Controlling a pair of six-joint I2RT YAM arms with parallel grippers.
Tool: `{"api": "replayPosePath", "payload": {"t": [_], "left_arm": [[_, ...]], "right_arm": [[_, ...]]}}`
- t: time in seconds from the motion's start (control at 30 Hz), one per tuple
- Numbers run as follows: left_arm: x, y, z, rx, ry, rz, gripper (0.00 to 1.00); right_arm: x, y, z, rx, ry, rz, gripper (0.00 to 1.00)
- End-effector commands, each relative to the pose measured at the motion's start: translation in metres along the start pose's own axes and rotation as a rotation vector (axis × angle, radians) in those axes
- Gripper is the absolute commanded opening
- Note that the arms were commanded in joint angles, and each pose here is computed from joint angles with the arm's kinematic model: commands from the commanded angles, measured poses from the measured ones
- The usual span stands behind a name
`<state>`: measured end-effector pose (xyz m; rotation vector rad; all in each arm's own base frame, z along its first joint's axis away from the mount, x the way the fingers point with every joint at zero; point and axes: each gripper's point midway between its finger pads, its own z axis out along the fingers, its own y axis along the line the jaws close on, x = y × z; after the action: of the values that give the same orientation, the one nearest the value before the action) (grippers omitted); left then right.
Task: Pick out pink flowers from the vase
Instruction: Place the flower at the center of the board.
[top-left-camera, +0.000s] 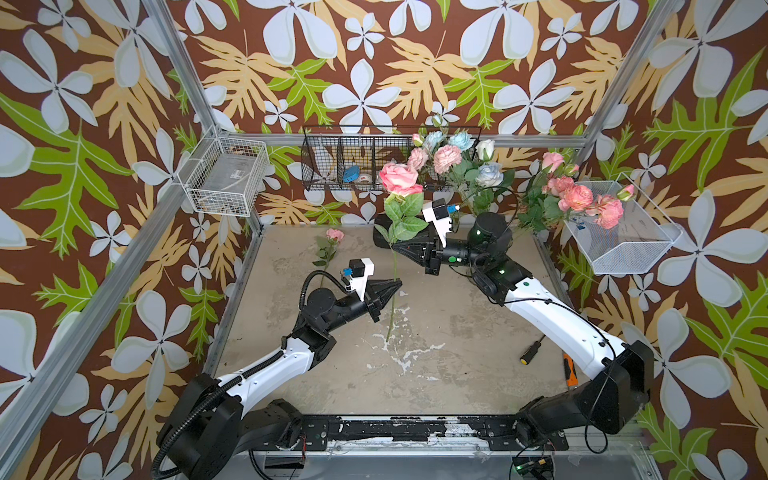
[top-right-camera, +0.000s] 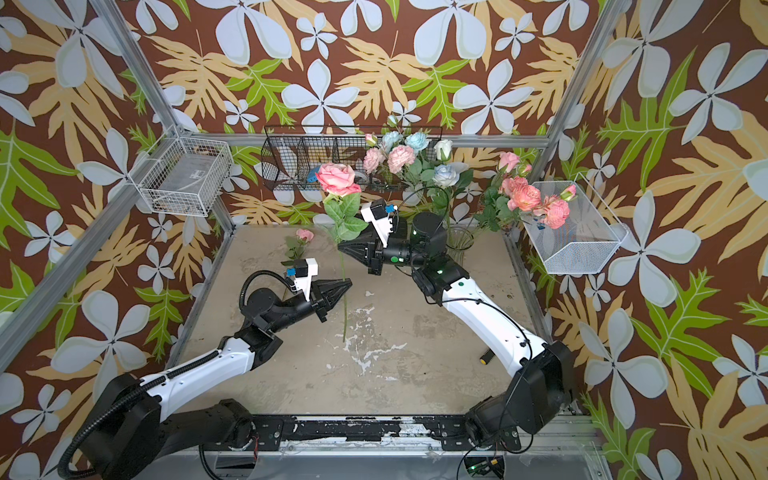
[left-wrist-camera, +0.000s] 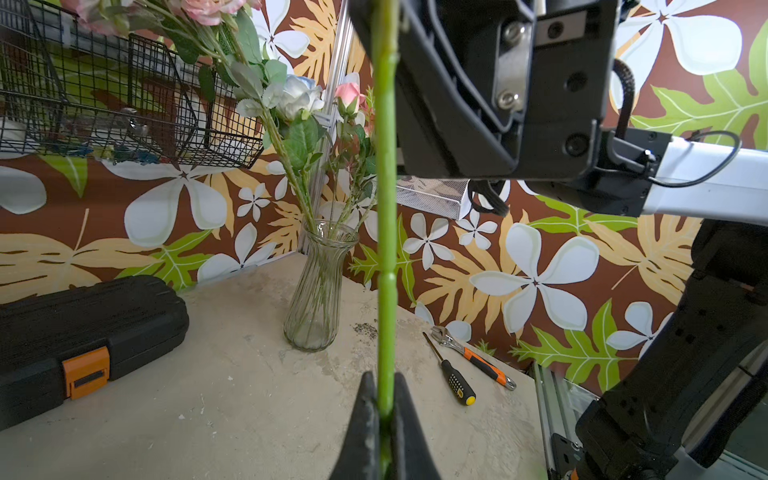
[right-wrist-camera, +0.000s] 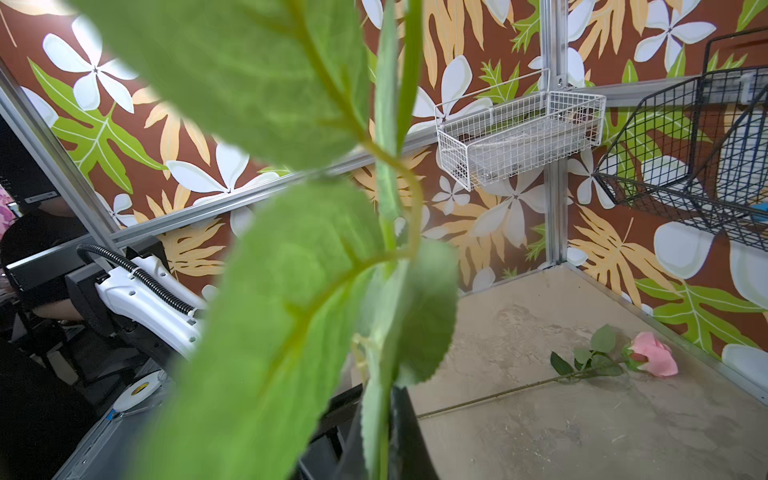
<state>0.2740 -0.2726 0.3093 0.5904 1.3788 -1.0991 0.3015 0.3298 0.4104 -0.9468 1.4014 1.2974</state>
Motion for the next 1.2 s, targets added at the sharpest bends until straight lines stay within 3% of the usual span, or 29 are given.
{"api": "replayPosePath", "payload": {"t": [0.0,0.03,0.1,0.2,0.27,0.33,0.6,0.8,1.03,1.17], "left_arm": [[-0.011,0.001,0.0,-0.02,-0.029,0.011,0.0],[-0.01,0.003,0.0,-0.036,-0.027,0.006,0.0],[-0.009,0.009,-0.003,-0.076,-0.019,-0.001,0.0],[-0.003,0.022,-0.011,-0.17,0.01,-0.015,0.0],[0.008,0.037,-0.02,-0.265,0.055,-0.023,0.0],[0.023,0.05,-0.032,-0.342,0.114,-0.034,0.0],[0.075,0.109,-0.088,-0.702,0.329,-0.099,0.0],[0.104,0.158,-0.107,-0.898,0.456,-0.156,0.0],[0.152,0.21,-0.118,-1.023,0.688,-0.204,0.0],[0.165,0.235,-0.119,-1.018,0.727,-0.276,0.0]], "right_arm": [[-0.009,0.001,-0.002,0.013,-0.037,-0.04,0.0],[-0.009,0.0,-0.002,0.017,-0.039,-0.039,0.0],[-0.012,-0.004,-0.003,0.055,-0.048,-0.038,0.27],[-0.02,-0.011,-0.011,0.143,-0.072,-0.052,0.55],[-0.022,-0.014,-0.02,0.21,-0.097,-0.057,0.68],[-0.017,-0.019,-0.03,0.279,-0.124,-0.044,0.75],[0.048,-0.044,-0.085,0.582,-0.162,0.039,0.79],[0.09,-0.049,-0.12,0.717,-0.201,-0.016,0.8],[0.106,-0.038,-0.127,0.677,-0.262,-0.055,0.78],[0.104,-0.025,-0.129,0.642,-0.277,-0.139,0.8]]}}
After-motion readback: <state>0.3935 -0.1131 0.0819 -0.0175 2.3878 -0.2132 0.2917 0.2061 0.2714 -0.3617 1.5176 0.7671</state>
